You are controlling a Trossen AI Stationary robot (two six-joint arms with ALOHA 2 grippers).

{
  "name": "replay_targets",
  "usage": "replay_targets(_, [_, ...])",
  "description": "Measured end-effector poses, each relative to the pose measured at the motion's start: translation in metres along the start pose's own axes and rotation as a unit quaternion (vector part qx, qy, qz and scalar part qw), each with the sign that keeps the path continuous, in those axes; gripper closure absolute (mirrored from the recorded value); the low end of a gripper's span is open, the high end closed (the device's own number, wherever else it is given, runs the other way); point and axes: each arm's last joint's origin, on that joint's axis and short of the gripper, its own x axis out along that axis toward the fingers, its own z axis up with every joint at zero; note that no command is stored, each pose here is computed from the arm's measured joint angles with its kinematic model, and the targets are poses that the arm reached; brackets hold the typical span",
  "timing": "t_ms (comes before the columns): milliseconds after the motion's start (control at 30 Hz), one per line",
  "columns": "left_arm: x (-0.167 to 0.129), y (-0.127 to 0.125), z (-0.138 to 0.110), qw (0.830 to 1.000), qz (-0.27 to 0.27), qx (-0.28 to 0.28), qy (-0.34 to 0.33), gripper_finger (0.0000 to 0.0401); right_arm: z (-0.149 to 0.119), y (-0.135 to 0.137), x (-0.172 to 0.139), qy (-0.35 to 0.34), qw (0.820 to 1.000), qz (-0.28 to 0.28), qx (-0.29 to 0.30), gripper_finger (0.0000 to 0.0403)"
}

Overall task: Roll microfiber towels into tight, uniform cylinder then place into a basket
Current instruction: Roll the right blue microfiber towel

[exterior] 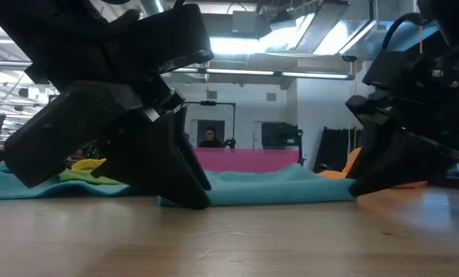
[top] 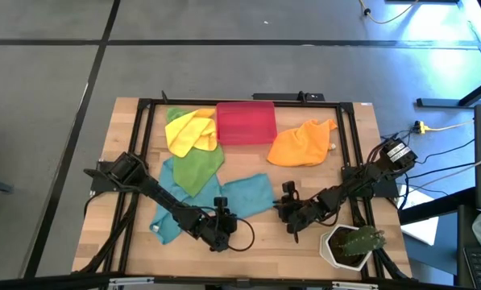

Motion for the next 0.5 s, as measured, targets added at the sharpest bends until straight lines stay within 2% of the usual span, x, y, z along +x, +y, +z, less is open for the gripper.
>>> replay_targets(167, [0.0004,-0.0004,0.0001,1.000,-0.002,0.008,-0.002,0.0308,0.0003,0.0009,-0.0001,0.000,1.000,0.014,0.002,0.0393])
replay_targets(433, [-0.0035,-0.0032,0.0044,0.999,-0.011,0.032,-0.026,0.0387,0.0055,0.0017,-0.0037,-0.003,0.998,0.061,0.033,0.0390])
replay_targets(500, [-0.0066,-0.0033,0.0059,0.999,-0.018,0.036,-0.027,0.0396,0.0085,0.0009,-0.0072,-0.009,0.996,0.079,0.039,0.0396])
